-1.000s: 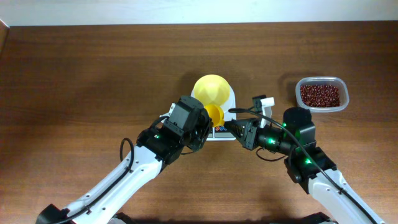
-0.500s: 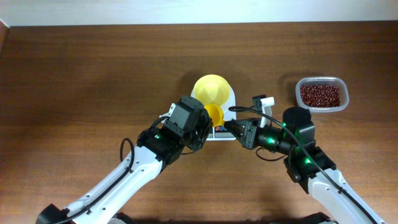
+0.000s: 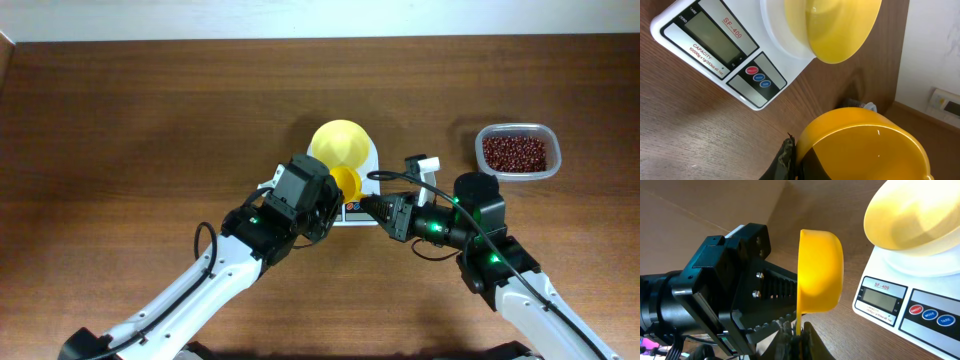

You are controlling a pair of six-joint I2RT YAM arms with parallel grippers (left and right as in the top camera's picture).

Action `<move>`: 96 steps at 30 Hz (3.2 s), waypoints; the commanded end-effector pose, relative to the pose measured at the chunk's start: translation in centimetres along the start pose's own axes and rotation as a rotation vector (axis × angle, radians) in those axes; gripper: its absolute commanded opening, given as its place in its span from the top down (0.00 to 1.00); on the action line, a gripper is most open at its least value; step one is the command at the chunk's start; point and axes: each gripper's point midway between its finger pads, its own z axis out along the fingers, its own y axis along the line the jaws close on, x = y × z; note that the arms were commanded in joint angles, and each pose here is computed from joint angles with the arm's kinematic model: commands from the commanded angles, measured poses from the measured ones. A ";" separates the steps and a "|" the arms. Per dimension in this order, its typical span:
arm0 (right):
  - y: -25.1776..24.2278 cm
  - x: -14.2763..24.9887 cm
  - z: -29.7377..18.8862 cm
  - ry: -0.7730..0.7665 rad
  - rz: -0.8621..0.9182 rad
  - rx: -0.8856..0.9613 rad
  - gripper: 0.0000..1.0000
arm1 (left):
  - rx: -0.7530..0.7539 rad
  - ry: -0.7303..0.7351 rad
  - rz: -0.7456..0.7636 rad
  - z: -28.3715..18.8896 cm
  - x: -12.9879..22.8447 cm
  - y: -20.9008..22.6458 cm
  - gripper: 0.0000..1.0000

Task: Scoop item into bowl and weigh 50g on scale
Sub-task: 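Grasp the scoop handle with the right gripper beside the left gripper, then open the left gripper and pull it back from the scoop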

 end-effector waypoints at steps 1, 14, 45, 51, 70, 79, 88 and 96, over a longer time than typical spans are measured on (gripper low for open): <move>1.0 -0.2 0.2 0.006 -0.015 -0.028 0.90 | 0.008 0.018 0.029 -0.1 0.6 -0.5 1.00; 0.6 -0.6 0.2 -0.016 -0.015 -0.001 0.89 | -0.014 0.017 0.027 -0.1 0.6 0.1 1.00; 0.2 -0.6 0.2 -0.018 0.003 0.016 0.94 | -0.026 0.017 0.025 -0.1 0.6 0.4 1.00; 0.2 -0.6 0.2 -0.020 0.003 0.018 0.96 | -0.033 0.017 0.025 -0.1 0.6 0.5 1.00; 0.2 -1.0 0.2 -0.034 -0.006 0.018 0.96 | -0.040 0.015 0.023 -0.1 0.5 0.7 0.01; 0.2 -0.9 0.2 -0.033 -0.005 0.019 0.96 | -0.040 0.016 0.023 -0.1 0.6 0.7 0.01; 0.2 -0.9 0.2 -0.032 -0.004 0.020 0.96 | -0.009 0.030 0.027 -0.2 0.8 -0.1 0.01; 0.1 -0.9 0.2 -0.034 -0.004 0.023 0.96 | 0.185 -0.034 0.418 -1.5 0.2 -4.9 0.01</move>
